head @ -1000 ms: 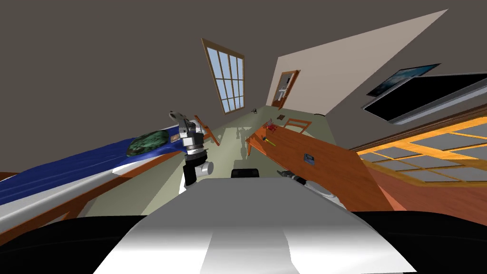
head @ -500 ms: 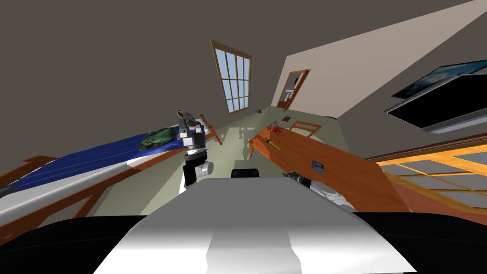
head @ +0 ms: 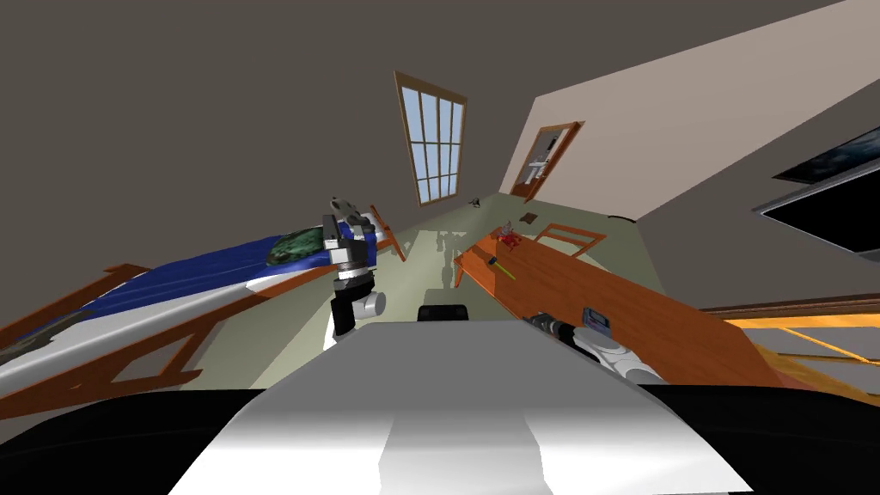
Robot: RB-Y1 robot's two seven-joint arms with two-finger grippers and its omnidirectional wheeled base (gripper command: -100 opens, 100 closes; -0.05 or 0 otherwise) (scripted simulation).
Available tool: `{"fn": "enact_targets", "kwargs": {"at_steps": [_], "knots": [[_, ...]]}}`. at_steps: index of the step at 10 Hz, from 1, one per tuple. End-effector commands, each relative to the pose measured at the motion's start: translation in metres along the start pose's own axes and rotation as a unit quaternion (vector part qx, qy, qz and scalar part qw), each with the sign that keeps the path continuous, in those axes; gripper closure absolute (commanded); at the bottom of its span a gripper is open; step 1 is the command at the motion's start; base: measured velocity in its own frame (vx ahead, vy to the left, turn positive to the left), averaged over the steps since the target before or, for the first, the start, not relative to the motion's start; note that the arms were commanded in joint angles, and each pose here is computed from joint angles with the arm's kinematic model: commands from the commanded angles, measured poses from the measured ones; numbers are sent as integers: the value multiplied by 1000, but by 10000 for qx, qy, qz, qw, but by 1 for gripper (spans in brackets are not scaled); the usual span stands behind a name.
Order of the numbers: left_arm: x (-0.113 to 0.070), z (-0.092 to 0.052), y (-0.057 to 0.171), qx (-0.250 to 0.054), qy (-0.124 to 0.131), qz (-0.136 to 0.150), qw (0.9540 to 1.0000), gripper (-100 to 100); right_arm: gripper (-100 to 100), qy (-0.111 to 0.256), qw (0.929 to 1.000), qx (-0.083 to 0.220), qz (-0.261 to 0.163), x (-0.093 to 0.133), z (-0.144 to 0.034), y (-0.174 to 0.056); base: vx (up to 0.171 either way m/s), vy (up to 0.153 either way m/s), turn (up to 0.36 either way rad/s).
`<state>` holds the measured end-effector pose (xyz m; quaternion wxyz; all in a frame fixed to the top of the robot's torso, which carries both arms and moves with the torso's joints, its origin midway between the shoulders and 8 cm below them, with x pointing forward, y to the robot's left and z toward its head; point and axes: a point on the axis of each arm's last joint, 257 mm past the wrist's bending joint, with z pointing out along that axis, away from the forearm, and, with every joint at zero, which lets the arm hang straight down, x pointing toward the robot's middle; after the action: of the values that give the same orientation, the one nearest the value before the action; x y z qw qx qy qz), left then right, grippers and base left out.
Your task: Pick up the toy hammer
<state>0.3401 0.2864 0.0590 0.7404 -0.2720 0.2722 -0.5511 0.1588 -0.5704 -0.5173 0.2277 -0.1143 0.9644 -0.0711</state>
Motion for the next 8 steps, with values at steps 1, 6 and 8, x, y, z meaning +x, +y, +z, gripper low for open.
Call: {"fn": "enact_targets", "kwargs": {"at_steps": [1, 6, 8], "knots": [[0, 0, 0, 0, 0, 0, 10000, 0, -100, 201, 9994, 151, -218, 11, -6, -25, 69, 14, 213], [0, 0, 0, -1, 0, 0, 10000, 0, -100, 551, 9962, 420, -528, 28, -19, -67, 111, -3, 156], [0, 0, 0, 0, 0, 0, 10000, 0, -100, 714, 9940, 529, -639, 36, -26, -85, 61, -1, 65]]}}
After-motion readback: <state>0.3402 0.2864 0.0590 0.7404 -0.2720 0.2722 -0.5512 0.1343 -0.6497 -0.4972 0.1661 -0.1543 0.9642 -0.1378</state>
